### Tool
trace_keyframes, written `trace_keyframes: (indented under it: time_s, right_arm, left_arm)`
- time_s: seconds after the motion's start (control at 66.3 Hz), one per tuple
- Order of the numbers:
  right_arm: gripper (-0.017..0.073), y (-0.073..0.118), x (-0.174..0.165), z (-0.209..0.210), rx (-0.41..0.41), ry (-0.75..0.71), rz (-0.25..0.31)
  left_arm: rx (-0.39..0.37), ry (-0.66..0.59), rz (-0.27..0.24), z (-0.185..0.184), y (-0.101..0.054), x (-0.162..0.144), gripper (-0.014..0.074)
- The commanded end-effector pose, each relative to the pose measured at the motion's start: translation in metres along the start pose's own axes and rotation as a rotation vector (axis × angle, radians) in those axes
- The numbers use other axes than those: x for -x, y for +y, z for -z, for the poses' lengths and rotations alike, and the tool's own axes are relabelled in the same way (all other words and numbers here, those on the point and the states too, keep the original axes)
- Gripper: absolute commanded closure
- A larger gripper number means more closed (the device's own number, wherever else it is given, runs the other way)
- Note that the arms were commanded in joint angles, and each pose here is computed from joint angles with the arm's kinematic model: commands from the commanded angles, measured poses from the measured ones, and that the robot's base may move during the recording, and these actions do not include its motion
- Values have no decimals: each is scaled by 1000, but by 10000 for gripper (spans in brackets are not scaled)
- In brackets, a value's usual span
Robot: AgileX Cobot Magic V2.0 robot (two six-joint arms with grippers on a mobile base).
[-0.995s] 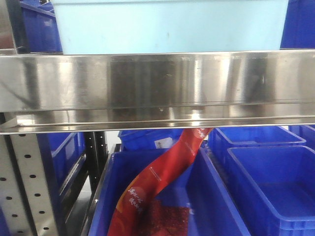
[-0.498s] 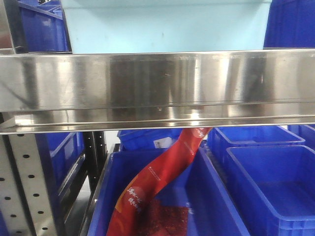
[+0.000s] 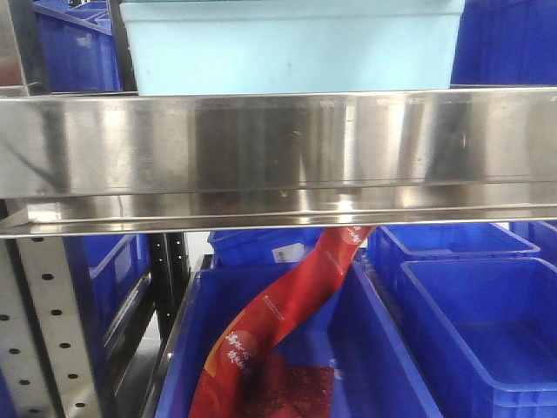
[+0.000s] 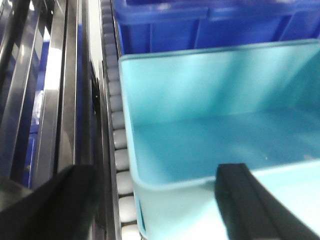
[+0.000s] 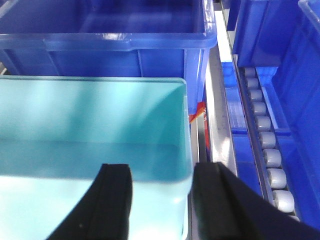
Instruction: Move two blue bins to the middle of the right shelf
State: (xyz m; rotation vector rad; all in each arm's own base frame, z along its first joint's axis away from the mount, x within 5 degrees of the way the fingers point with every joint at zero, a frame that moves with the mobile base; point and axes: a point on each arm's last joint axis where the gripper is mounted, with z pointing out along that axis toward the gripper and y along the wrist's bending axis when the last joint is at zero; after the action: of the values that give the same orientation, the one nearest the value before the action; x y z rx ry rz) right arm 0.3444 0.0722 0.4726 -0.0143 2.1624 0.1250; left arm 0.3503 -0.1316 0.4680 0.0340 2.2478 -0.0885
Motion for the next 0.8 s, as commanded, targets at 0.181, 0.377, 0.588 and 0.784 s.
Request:
trace_keyframes:
  time_s: [0.181,0.377,0.588,0.784]
  right_arm:
    - [675,-7,7,57,-17,-81,5]
    - [725,-12,-2,71,-40,-53,21]
    - [725,-15,-39,64,-2,-143,49]
    - [725,-20,-95,60,45,-236,72]
  left_arm:
    - [-9,-53,19,45,10,4,539]
    - [-16,-71,26,69,18,-2,704]
    - [-62,-106,16,59,21,-36,704]
    - [-190,-212,13,46,22,-83,704]
